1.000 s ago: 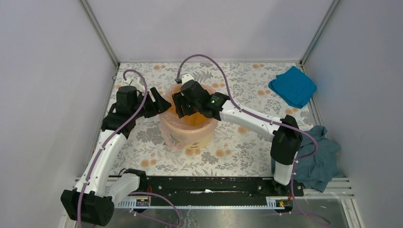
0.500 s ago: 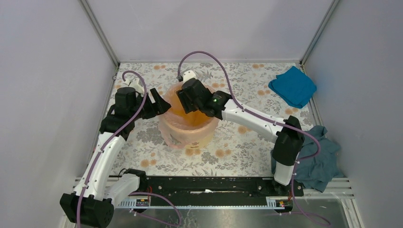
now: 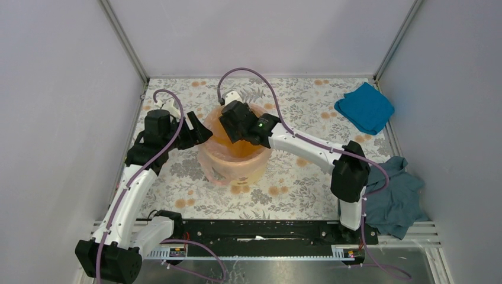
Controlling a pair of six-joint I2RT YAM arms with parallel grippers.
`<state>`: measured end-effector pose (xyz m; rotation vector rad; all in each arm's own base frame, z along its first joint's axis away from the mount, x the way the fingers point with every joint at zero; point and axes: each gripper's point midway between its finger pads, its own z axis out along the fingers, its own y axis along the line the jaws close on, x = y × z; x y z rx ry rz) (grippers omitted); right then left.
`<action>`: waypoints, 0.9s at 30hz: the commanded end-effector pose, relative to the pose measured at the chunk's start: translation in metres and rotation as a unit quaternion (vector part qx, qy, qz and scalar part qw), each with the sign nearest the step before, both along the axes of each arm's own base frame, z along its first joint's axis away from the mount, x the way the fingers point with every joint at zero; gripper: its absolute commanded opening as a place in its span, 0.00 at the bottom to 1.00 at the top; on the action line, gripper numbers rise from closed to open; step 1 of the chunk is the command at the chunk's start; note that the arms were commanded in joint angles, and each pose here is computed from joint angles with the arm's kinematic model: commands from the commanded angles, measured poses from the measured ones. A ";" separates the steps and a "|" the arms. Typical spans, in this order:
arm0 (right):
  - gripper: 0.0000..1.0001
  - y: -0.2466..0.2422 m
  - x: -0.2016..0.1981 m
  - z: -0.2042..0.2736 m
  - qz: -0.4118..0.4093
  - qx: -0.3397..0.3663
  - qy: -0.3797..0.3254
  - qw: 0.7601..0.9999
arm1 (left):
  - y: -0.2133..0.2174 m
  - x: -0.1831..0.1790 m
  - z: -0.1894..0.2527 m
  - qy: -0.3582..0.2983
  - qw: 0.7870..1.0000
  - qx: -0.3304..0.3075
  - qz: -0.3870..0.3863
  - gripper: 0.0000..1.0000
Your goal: Put the trash bags into the trash bin
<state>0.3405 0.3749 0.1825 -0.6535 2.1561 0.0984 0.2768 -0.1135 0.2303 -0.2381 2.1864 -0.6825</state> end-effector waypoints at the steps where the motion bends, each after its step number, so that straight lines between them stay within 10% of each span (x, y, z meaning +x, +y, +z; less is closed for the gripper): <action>1: 0.67 0.025 -0.031 0.015 0.044 0.089 0.041 0.994 | -0.003 0.006 0.015 -0.028 1.000 -0.007 -0.005 0.74; 15: 0.88 0.040 -0.033 -0.094 0.043 0.030 0.120 0.991 | -0.005 0.004 0.014 -0.026 1.000 -0.017 -0.003 0.75; 27: 0.94 0.041 -0.024 -0.059 0.042 0.037 0.094 0.994 | -0.007 0.002 0.003 -0.014 1.000 -0.015 -0.004 0.75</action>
